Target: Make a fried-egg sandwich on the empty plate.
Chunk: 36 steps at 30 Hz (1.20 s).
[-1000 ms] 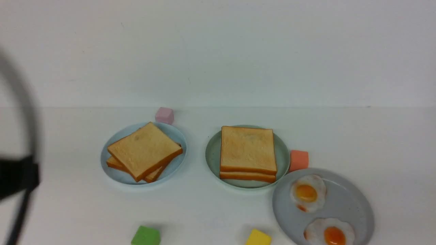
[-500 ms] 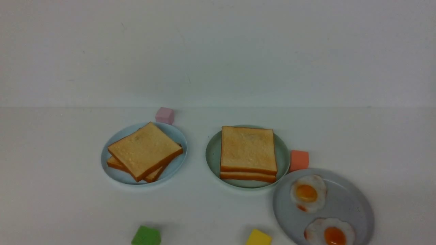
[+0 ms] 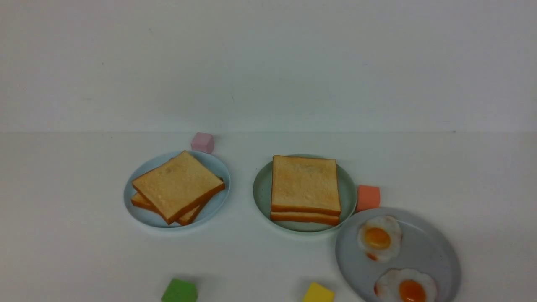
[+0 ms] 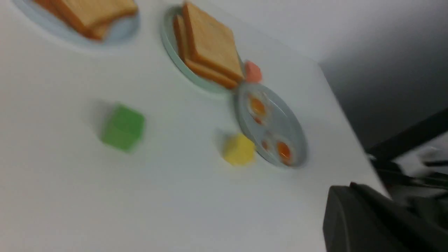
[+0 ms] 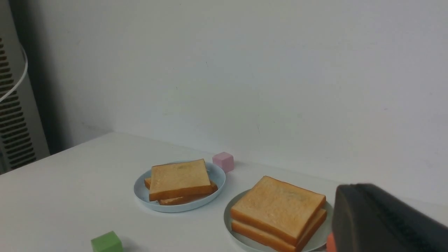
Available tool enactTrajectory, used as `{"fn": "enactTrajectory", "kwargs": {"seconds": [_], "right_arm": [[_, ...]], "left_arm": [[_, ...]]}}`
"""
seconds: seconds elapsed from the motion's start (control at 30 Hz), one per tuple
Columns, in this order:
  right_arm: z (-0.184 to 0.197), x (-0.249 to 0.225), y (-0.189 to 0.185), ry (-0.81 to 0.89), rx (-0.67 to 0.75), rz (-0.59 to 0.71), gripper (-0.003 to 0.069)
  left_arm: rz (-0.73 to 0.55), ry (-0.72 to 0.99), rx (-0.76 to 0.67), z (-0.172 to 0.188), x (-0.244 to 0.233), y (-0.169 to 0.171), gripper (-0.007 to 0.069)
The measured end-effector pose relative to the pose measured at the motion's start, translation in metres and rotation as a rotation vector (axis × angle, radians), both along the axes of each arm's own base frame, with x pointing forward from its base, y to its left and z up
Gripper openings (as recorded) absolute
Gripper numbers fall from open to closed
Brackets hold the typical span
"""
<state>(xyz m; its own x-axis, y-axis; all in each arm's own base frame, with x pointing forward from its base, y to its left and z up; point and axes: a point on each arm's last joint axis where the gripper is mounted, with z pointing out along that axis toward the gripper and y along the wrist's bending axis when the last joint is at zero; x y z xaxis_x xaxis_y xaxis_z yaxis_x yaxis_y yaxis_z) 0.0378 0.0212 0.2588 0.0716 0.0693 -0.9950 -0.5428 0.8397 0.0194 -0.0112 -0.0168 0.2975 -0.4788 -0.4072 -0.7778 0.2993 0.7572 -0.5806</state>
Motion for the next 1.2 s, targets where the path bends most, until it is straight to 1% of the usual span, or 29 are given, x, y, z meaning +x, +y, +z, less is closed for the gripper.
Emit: {"fn": "enactTrajectory", "kwargs": {"seconds": [0.07, 0.13, 0.23, 0.33, 0.37, 0.47, 0.57, 0.73, 1.2], "right_arm": [[0.0, 0.0, 0.0, -0.001, 0.001, 0.0, 0.0006], [0.0, 0.0, 0.0, -0.001, 0.001, 0.0, 0.0006], [0.0, 0.0, 0.0, -0.003, 0.002, 0.0, 0.0006], [0.0, 0.0, 0.0, -0.003, 0.002, 0.0, 0.0008], [0.0, 0.0, 0.0, -0.003, 0.002, 0.0, 0.0009], [0.0, 0.0, 0.0, -0.004, 0.003, 0.001, 0.001], [0.0, 0.0, 0.0, -0.005, 0.003, 0.001, 0.001], [0.0, 0.0, 0.0, -0.003, 0.002, 0.001, 0.0012], [0.0, 0.0, 0.0, -0.003, 0.002, 0.001, 0.0028]], "left_arm": [[0.054, -0.12, 0.118, -0.006, 0.012, 0.004, -0.0013], [0.086, -0.208, 0.193, -0.012, 0.022, 0.005, -0.0013], [0.159, -0.268, 0.3, -0.033, 0.038, 0.006, -0.0013], [0.253, -0.254, 0.355, -0.055, 0.049, 0.008, -0.0013], [0.296, -0.226, 0.379, -0.07, 0.054, 0.009, -0.0013], [0.355, -0.147, 0.402, -0.105, 0.062, 0.012, -0.0013], [0.376, -0.053, 0.379, -0.126, 0.063, 0.013, -0.0013], [0.401, -0.039, 0.394, -0.129, 0.063, 0.016, -0.001], [0.403, -0.042, 0.408, -0.128, 0.063, 0.016, 0.0001]]}}
